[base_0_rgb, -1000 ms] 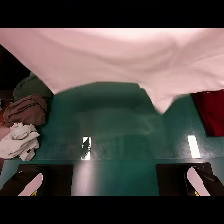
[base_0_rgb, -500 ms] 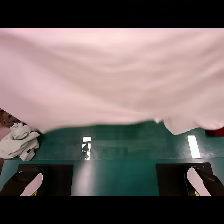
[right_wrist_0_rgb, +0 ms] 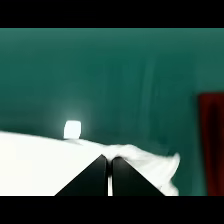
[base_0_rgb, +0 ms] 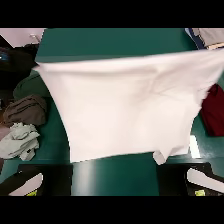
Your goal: Fold the shirts.
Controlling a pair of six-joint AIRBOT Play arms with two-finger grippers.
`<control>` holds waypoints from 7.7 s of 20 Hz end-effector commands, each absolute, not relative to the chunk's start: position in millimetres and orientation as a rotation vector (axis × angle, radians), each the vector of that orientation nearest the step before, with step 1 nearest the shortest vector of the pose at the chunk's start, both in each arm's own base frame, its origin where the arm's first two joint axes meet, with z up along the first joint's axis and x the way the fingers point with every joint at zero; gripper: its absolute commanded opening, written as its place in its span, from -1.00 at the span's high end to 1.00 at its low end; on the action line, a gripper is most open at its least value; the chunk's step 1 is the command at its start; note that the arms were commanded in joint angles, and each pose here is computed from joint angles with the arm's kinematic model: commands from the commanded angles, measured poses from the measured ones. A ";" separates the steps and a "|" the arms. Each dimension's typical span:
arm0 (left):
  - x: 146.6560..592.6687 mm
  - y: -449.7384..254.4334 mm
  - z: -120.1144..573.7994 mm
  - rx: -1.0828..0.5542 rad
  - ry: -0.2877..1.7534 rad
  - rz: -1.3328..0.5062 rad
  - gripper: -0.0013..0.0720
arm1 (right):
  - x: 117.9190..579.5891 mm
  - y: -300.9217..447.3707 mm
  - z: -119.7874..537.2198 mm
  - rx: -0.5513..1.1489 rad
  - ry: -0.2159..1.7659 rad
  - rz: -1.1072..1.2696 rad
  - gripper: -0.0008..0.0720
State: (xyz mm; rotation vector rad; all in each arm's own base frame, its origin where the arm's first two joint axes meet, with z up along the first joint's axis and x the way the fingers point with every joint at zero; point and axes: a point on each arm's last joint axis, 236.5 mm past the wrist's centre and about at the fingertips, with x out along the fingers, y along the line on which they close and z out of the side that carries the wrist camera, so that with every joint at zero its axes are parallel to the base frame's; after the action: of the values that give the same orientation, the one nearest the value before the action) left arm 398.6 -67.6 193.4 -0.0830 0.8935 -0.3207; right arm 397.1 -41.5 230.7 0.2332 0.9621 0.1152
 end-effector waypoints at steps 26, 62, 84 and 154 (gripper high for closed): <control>483.4 -63.2 -22.5 -0.033 1.036 -0.352 0.90 | 502.9 -45.1 -18.1 0.067 1.192 0.007 0.94; 307.2 -77.1 -70.8 -0.552 1.389 -0.406 0.90 | 308.6 -12.8 57.2 0.425 1.360 0.235 0.13; 318.7 -77.1 -33.1 -0.498 1.310 -0.444 0.90 | 250.9 -11.6 -79.6 0.540 1.449 0.093 0.93; 355.6 -187.1 16.6 -0.389 1.239 -0.594 0.90 | 381.1 -34.5 -77.0 0.699 1.420 0.485 -0.60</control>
State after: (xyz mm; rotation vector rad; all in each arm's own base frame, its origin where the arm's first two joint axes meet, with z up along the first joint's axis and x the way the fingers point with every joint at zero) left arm 359.3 -169.0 16.6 -0.4168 1.2464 -0.5630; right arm 373.3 -48.3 -72.8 0.6614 1.4340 0.4218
